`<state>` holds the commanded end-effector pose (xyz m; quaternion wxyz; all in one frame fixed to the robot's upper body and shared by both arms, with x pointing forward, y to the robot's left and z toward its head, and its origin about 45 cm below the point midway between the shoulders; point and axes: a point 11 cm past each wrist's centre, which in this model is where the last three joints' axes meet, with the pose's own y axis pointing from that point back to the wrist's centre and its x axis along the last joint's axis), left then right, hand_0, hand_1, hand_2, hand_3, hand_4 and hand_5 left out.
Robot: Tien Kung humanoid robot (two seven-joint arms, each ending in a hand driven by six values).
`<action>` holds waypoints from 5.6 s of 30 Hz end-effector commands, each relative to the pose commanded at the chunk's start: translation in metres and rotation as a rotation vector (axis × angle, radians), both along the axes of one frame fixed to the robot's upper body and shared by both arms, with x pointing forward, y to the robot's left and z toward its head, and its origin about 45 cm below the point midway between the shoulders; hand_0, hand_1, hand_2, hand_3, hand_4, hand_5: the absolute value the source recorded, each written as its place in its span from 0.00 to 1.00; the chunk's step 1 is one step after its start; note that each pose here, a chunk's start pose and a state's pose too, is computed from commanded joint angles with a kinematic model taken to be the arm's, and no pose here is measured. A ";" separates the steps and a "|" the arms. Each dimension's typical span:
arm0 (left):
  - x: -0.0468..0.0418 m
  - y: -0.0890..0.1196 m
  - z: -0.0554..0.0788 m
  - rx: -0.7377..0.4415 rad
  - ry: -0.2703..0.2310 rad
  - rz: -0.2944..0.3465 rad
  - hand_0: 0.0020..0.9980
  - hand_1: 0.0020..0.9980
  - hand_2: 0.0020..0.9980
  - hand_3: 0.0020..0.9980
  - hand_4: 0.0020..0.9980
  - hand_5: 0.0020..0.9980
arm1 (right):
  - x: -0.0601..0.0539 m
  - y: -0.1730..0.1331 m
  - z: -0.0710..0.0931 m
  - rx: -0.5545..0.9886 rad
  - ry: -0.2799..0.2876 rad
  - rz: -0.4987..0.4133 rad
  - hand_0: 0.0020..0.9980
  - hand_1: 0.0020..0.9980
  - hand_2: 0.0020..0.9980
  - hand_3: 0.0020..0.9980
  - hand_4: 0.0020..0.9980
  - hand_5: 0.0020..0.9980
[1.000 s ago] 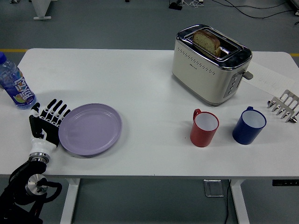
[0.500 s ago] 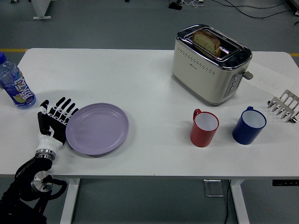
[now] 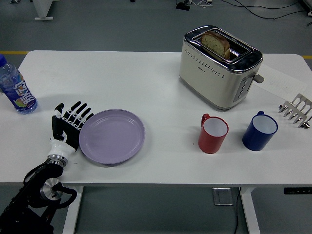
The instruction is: Push plate across desktop
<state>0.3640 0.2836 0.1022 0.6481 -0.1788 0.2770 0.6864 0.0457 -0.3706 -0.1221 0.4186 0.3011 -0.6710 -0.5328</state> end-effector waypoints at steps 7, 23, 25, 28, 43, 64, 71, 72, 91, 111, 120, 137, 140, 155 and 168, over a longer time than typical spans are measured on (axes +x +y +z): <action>0.0002 -0.009 -0.001 -0.006 0.002 -0.026 0.71 0.74 0.68 0.59 0.55 1.00 | 0.000 0.000 0.000 0.001 0.002 0.005 0.59 0.52 0.62 0.60 0.30 0.56; -0.0012 -0.033 -0.004 -0.003 0.012 -0.100 0.71 0.73 0.68 0.59 0.55 1.00 | 0.002 0.000 0.000 0.001 0.003 0.014 0.59 0.52 0.62 0.60 0.30 0.56; -0.0021 -0.038 -0.005 -0.003 0.016 -0.114 0.71 0.73 0.68 0.59 0.55 1.00 | 0.002 0.000 0.000 0.001 0.004 0.015 0.59 0.52 0.62 0.60 0.30 0.56; -0.0026 -0.043 -0.005 -0.002 0.017 -0.132 0.71 0.73 0.68 0.59 0.55 1.00 | 0.002 0.000 0.000 0.001 0.004 0.016 0.59 0.52 0.62 0.60 0.30 0.56; -0.0070 -0.068 -0.008 -0.001 0.026 -0.210 0.71 0.73 0.68 0.59 0.55 1.00 | 0.001 0.001 0.000 0.003 0.010 0.017 0.59 0.52 0.62 0.60 0.30 0.56; -0.0095 -0.082 -0.008 0.003 0.027 -0.254 0.71 0.73 0.68 0.59 0.54 1.00 | -0.002 0.003 -0.001 0.007 0.017 0.019 0.59 0.52 0.62 0.60 0.30 0.56; 0.0006 -0.073 0.002 0.015 0.000 -0.218 0.71 0.73 0.68 0.59 0.55 1.00 | 0.001 0.004 0.000 0.008 0.012 0.019 0.59 0.52 0.62 0.60 0.30 0.56; 0.0034 -0.070 0.005 0.017 -0.008 -0.205 0.71 0.73 0.68 0.59 0.55 1.00 | 0.002 0.004 0.000 0.008 0.011 0.019 0.59 0.52 0.62 0.60 0.30 0.56; 0.0275 -0.012 0.047 -0.010 -0.109 -0.010 0.71 0.73 0.68 0.59 0.55 1.00 | 0.005 -0.001 0.001 -0.004 -0.004 0.010 0.59 0.52 0.61 0.60 0.29 0.56; -0.0055 0.104 0.059 0.095 -0.080 0.197 0.73 0.74 0.69 0.61 0.54 1.00 | -0.001 -0.003 0.000 -0.009 -0.009 -0.022 0.59 0.52 0.61 0.60 0.30 0.55; -0.0288 0.148 0.055 0.134 -0.044 0.292 0.73 0.75 0.71 0.62 0.55 1.00 | -0.005 -0.001 0.000 -0.005 0.000 -0.029 0.59 0.52 0.61 0.60 0.30 0.56; -0.0388 0.161 0.050 0.120 -0.021 0.344 0.75 0.79 0.78 0.75 0.56 1.00 | -0.012 -0.001 -0.001 -0.005 0.013 -0.031 0.58 0.52 0.61 0.60 0.30 0.56; -0.0399 0.161 0.048 0.115 -0.016 0.354 0.75 0.79 0.78 0.75 0.56 1.00 | -0.012 -0.001 -0.001 -0.006 0.013 -0.033 0.58 0.52 0.61 0.60 0.30 0.56; -0.0422 0.163 0.044 0.093 -0.004 0.391 0.81 0.84 0.86 0.91 0.57 1.00 | -0.010 -0.003 -0.001 -0.012 0.008 -0.037 0.59 0.52 0.61 0.59 0.30 0.55; -0.0402 0.164 0.048 0.089 -0.014 0.396 0.82 0.84 0.86 0.91 0.58 1.00 | -0.007 -0.004 0.000 -0.014 0.003 -0.038 0.59 0.52 0.61 0.59 0.30 0.56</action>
